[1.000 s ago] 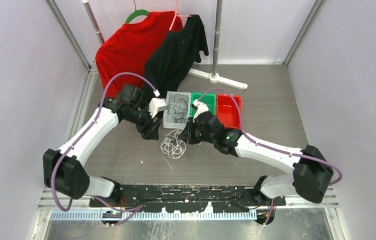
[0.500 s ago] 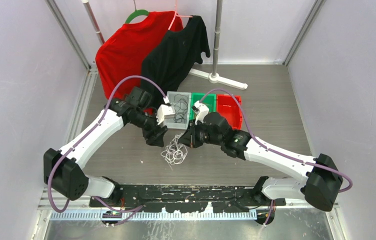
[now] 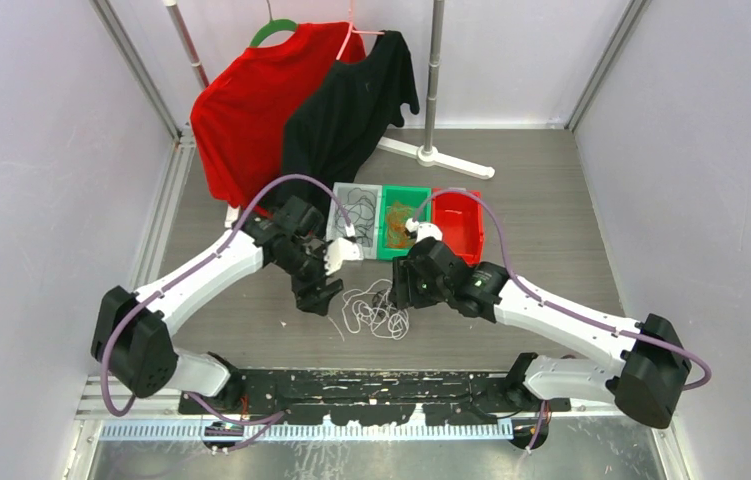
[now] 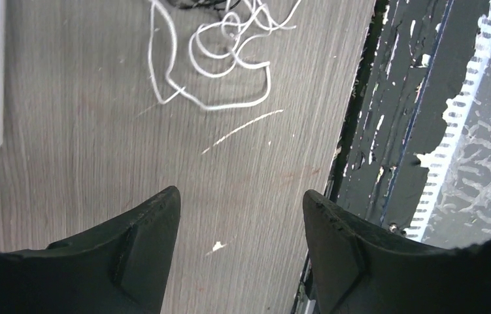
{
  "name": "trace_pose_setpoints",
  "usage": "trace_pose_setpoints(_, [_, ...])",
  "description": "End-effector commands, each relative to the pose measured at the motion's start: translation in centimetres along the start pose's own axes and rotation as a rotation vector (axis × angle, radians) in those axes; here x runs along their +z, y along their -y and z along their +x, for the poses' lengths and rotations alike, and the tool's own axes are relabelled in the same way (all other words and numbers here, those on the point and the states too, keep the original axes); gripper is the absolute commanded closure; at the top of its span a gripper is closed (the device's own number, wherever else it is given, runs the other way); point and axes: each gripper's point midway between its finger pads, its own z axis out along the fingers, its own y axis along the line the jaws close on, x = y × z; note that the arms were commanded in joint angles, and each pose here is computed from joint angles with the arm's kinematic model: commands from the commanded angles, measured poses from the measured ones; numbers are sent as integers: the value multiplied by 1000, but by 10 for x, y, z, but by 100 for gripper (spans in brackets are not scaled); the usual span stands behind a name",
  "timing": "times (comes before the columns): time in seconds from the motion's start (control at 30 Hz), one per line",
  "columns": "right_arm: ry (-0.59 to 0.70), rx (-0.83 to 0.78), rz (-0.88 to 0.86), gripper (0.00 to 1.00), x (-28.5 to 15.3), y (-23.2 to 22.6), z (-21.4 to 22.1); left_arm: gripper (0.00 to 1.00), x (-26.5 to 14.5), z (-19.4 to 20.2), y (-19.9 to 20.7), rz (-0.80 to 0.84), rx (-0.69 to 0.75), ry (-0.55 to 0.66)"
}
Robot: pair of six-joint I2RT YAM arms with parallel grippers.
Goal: Untangle the cables
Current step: Untie the cable.
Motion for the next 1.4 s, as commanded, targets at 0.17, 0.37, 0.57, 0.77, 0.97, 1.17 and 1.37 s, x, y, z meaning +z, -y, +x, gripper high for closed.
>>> trace_pose_setpoints(0.17, [134,35,126,43,-28,24,-27,24,35,-24,-26,-57,7,-37])
trace_pose_setpoints(0.37, [217,106,139,49,-45,36,-31,30,58,-54,-57,-67,-12,-2])
trace_pose_setpoints(0.57, [262,129,163,51,-58,47,-32,34,76,-80,-66,-35,-55,38])
trace_pose_setpoints(0.77, [285,146,167,58,-63,51,-32,38,97,-74,-62,-10,-68,22])
trace_pose_setpoints(0.97, [310,175,164,62,-64,55,-31,49,113,-67,-71,-42,-81,7])
trace_pose_setpoints(1.17, [326,203,161,66,-63,57,-29,53,118,-65,-64,-19,-99,1])
trace_pose_setpoints(1.37, [344,214,149,69,-66,56,-31,62,113,-63,-65,-58,-87,-7])
